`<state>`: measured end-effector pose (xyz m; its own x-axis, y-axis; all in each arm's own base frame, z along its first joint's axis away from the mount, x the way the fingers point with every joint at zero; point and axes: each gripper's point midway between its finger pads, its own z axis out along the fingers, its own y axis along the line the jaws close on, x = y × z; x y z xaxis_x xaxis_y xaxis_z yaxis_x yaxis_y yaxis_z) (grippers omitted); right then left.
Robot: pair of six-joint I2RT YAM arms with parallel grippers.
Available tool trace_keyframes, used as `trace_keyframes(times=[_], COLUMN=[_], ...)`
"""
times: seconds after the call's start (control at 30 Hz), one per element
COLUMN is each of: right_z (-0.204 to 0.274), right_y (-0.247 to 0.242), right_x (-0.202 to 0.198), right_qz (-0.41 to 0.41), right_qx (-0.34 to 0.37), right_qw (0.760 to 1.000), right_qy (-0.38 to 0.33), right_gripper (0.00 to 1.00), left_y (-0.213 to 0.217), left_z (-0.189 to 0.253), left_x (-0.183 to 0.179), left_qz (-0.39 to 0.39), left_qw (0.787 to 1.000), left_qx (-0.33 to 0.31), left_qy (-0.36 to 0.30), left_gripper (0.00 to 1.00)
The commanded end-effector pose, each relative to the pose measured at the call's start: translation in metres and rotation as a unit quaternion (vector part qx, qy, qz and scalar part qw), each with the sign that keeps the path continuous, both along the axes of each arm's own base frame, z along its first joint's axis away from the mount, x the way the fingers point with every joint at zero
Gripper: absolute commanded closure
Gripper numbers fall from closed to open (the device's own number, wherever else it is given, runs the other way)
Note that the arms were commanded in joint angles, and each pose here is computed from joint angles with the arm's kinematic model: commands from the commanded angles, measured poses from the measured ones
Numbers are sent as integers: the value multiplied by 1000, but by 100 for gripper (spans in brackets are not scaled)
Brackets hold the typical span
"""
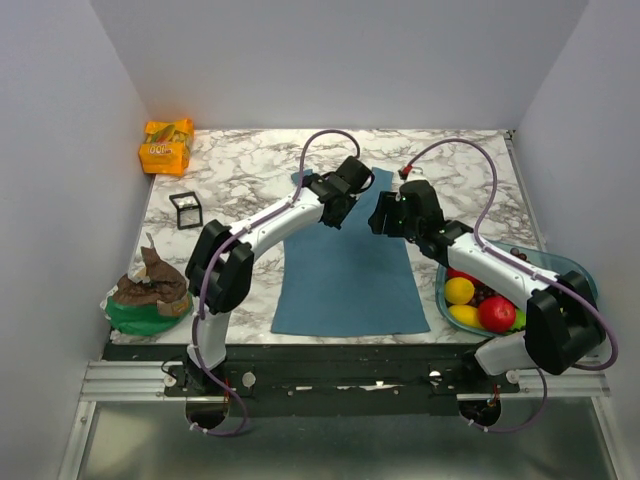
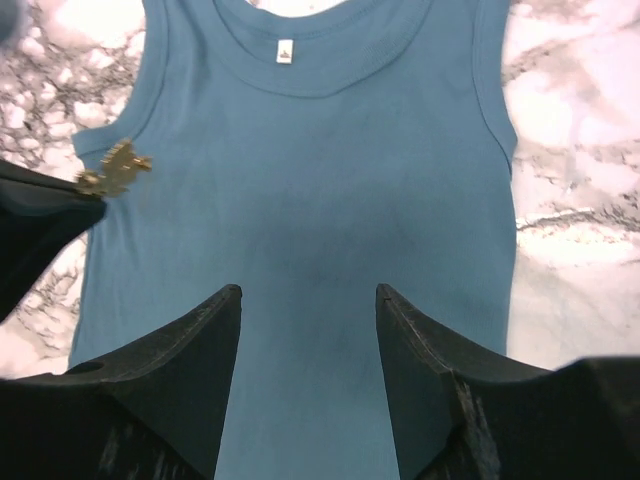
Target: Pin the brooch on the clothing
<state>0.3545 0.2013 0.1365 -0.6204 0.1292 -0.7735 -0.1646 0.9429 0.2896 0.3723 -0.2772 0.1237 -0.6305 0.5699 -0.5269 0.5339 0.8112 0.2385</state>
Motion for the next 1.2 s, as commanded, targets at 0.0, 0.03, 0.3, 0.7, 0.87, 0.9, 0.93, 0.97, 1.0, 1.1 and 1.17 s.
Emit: trace_keyframes(times=[0.0,0.03,0.3,0.7,0.87,0.9,0.93,0.97,1.0,1.1,1.17], right_z=[-3,-8,-33,-47,-56,-55,-57,-63,-64,-77,-81], right_y=[-2,-4,-22,-26,-8,-4,0,3,7,13,16], right_x=[6,6,-4,11,16,18,18,18,21,22,22], right_qz=[0,-1,-41,-61,-29,-25,-17,-13,-9,-4,-8], right_qx=[9,11,3,-8,7,12,18,17,21,26,32], right_qw=[1000,1000,999,998,999,999,999,999,998,997,996], right_qy=[-11,-3,17,19,37,37,42,50,51,71,80], right_gripper=[36,36,40,40,42,42,42,42,41,41,41], left_y=[-24,-29,-45,-54,-46,-45,-46,-47,-49,-49,-49], left_z=[-5,-4,-24,-48,-53,-54,-55,-55,-55,-59,-62], left_x=[1,3,9,11,15,15,15,14,14,12,10], left_qz=[-5,-5,46,64,73,73,72,70,68,66,68], left_qw=[999,999,996,994,994,994,994,994,994,993,992], left_qx=[-28,-38,-56,-26,-6,-5,-9,-13,-18,-17,-16], left_qy=[24,24,56,79,78,79,84,86,86,95,101], left_gripper=[100,100,100,100,100,100,100,100,100,100,100])
